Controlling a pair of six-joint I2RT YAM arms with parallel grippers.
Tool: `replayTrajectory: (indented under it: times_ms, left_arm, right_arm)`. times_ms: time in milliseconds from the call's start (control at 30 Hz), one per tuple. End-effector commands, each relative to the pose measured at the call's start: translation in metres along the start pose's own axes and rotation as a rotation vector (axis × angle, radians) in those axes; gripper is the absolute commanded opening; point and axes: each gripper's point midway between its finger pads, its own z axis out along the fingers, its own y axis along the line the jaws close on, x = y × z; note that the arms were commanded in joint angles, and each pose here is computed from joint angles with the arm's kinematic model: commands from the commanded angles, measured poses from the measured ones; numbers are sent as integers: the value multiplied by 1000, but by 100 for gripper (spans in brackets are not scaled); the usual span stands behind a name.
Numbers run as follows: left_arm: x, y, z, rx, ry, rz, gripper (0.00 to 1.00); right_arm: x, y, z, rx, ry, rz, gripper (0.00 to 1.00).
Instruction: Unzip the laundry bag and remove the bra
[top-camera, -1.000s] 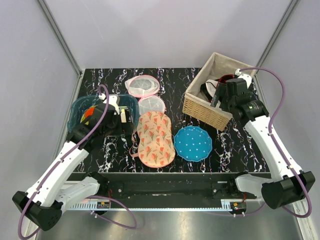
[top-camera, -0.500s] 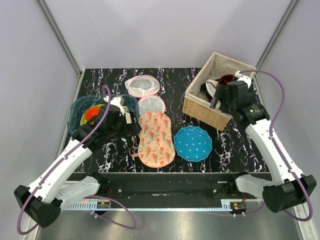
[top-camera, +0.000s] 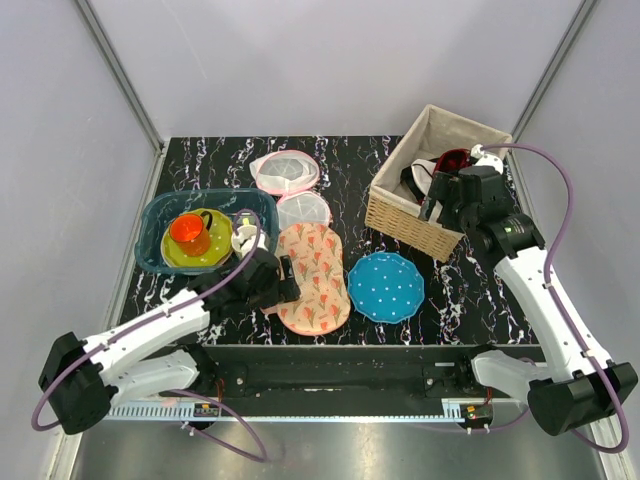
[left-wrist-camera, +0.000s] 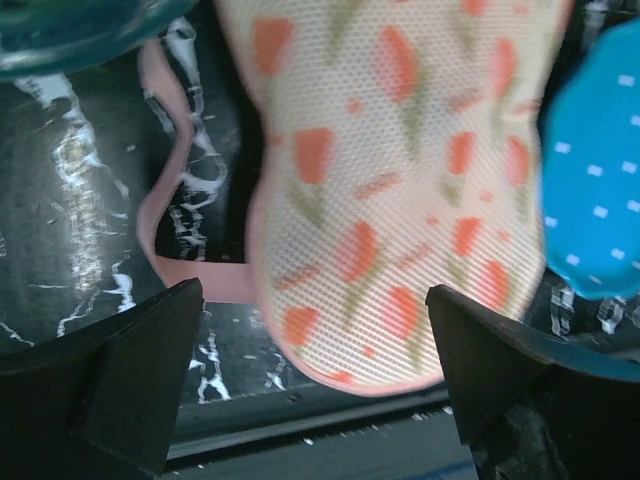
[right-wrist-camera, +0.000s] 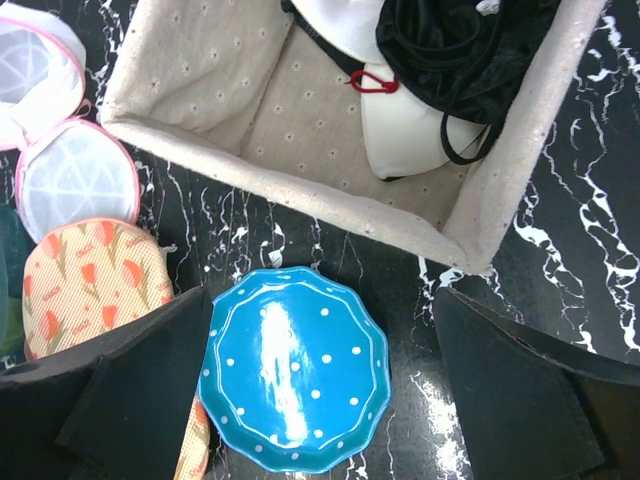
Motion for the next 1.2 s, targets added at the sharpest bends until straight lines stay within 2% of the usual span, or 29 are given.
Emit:
replayTrajectory:
  times_ms: [0,67,167,233,267,300,433,600,700,733,800,833,900,1067,1100,1133,1167]
  left_arm:
    - [-7,23,29,-45,-112,-87,95]
    - [-12,21,42,-30,-131,-102,89]
    - [-8,10,60,18,-79,-81,79]
    - [-2,-3,69,74,-36,-53,53]
    - [-1,-8,69,89,-17,-41,34]
    - [1,-14,67,117,10,-18,0]
    - [-15,-38,38,186,11,31,0]
    - [-69,-79,-28,298,-106,59,0]
    - [-90,-93,-54,330,-148,56,0]
    - [-94,-96,-59,337,-156,50,0]
    - [-106,-109,-70,370,-179,26,0]
    - [-109,-113,-68,373,-178,18,0]
    - [-119,-118,-69,369,-196,-14,0]
    - [-119,-119,-53,323,-177,-103,0]
    - [-129,-124,-53,336,-240,-190,0]
    - [-106,-116,-34,310,-222,-212,0]
    - [-102,-119,-31,341,-224,-256,0]
  right_arm:
    - [-1,12,-2,-69,-4,4,100]
    - [4,14,1,-79,23,-1,100]
    - [10,16,5,-85,48,0,100]
    - [12,22,3,-123,64,-12,100]
    - [15,26,2,-150,82,-29,100]
    - [16,31,1,-177,97,-40,100]
    - [41,48,-7,-300,222,-86,100]
    - [73,51,-10,-316,307,-52,100]
    - [85,62,-18,-352,331,-10,100]
    - [79,61,-21,-307,294,71,100]
    - [94,83,-33,-390,295,94,100]
    - [83,99,-44,-461,237,165,100]
    - [98,117,-54,-520,251,168,100]
    - [125,129,-46,-477,310,154,100]
    - [131,126,-41,-446,316,161,100]
    - [134,122,-38,-407,324,216,100]
    - [136,117,-34,-382,315,242,100]
